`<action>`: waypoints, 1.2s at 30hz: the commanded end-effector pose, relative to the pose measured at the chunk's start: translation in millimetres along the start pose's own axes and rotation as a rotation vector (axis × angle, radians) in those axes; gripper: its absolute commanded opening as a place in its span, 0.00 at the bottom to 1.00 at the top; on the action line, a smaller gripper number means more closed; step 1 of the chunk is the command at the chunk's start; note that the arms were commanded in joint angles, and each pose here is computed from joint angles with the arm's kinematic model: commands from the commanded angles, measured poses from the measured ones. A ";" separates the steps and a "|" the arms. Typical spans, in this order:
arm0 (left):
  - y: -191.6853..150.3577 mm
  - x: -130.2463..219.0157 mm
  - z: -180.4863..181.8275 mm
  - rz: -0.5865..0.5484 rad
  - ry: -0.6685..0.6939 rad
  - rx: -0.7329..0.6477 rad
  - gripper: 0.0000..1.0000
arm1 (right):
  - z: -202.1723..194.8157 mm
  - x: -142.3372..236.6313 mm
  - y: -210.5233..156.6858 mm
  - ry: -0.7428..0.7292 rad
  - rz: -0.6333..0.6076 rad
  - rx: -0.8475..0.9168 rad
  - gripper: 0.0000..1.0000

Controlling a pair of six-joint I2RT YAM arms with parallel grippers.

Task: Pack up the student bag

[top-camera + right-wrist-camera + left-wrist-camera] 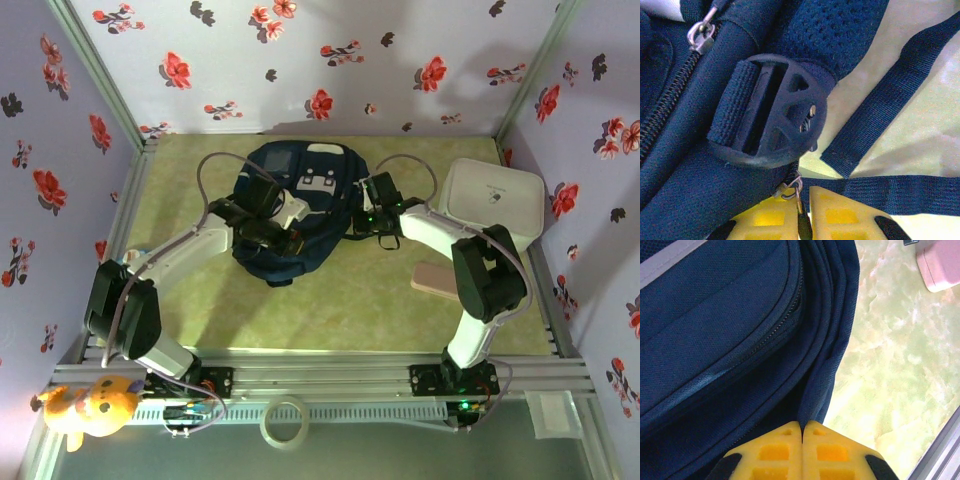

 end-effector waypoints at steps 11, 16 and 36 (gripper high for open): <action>-15.3 12.9 -6.8 0.062 -0.002 0.094 0.10 | 10.9 49.9 31.9 0.140 -0.079 0.017 0.41; 5.1 18.7 -5.8 -0.018 0.015 0.051 0.37 | 13.0 88.5 26.8 0.183 -0.162 0.007 0.60; 43.9 -40.5 13.8 0.220 0.324 -0.209 0.61 | -57.0 109.5 12.4 0.003 -0.368 -0.203 0.95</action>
Point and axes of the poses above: each hand's point on the last joint's axis, 136 mm out from that joint toward the fingers, its own x axis back along the fingers, its own z axis along the line the jaws close on, y = z × x, the point moved 1 cm from there along x, back along the fingers, and after that the axes turned 12 degrees about -x, right-handed, at the moved point
